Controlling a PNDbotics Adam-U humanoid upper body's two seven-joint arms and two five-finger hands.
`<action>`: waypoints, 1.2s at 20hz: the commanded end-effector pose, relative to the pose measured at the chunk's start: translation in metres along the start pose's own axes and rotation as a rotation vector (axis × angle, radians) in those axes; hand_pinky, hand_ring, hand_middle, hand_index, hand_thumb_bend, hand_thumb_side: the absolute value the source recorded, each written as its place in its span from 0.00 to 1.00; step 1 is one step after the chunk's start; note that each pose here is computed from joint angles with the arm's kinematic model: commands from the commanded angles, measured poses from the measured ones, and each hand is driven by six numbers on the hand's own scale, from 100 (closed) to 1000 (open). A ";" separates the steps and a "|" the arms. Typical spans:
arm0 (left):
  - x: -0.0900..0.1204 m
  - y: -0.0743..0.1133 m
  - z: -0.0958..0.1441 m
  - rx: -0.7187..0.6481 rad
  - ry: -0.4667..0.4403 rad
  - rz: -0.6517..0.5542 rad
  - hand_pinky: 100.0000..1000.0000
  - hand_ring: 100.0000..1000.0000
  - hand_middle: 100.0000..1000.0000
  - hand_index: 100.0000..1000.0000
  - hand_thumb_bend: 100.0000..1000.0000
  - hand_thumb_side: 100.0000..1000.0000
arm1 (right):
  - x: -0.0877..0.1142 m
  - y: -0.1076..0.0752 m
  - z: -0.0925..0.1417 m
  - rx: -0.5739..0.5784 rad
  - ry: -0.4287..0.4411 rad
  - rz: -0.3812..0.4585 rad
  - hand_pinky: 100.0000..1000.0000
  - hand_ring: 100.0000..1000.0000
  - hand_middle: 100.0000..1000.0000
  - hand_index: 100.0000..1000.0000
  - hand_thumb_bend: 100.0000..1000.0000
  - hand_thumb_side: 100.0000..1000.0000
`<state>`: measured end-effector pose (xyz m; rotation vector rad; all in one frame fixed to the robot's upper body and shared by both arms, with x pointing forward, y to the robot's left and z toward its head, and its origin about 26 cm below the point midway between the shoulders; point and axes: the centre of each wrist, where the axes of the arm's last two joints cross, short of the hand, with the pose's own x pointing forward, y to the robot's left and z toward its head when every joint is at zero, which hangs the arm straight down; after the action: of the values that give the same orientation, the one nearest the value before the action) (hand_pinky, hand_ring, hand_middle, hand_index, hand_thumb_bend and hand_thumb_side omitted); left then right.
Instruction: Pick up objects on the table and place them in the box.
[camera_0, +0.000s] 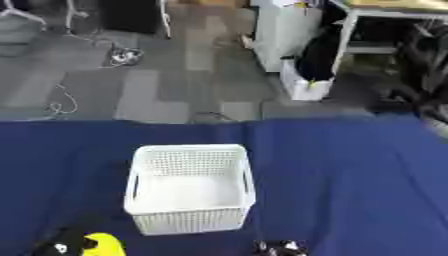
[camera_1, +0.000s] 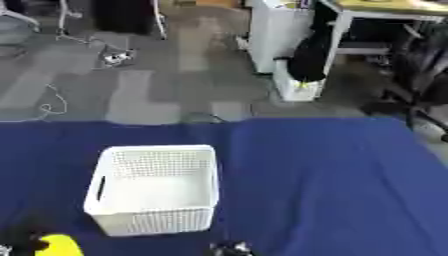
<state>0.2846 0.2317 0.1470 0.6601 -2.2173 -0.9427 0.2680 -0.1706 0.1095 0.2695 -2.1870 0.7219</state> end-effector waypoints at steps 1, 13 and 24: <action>0.000 0.013 -0.004 -0.014 -0.013 -0.068 0.64 0.71 0.80 1.00 0.03 0.87 | 0.003 -0.003 0.000 -0.002 -0.003 0.011 0.22 0.36 0.38 0.56 0.00 0.86; -0.004 0.039 -0.018 -0.052 -0.026 -0.239 0.68 0.70 0.77 0.96 0.03 0.90 | 0.003 -0.005 0.000 0.000 0.022 0.004 0.22 0.36 0.38 0.56 0.00 0.88; -0.003 0.041 -0.021 -0.058 -0.033 -0.277 0.68 0.69 0.76 0.94 0.04 0.90 | 0.004 -0.006 -0.002 0.007 0.020 0.007 0.22 0.36 0.38 0.56 0.00 0.88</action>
<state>0.2946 0.2476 0.1797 0.9083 -2.1327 -1.1419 0.2695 -0.1748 0.1108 0.2595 -2.1509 0.7259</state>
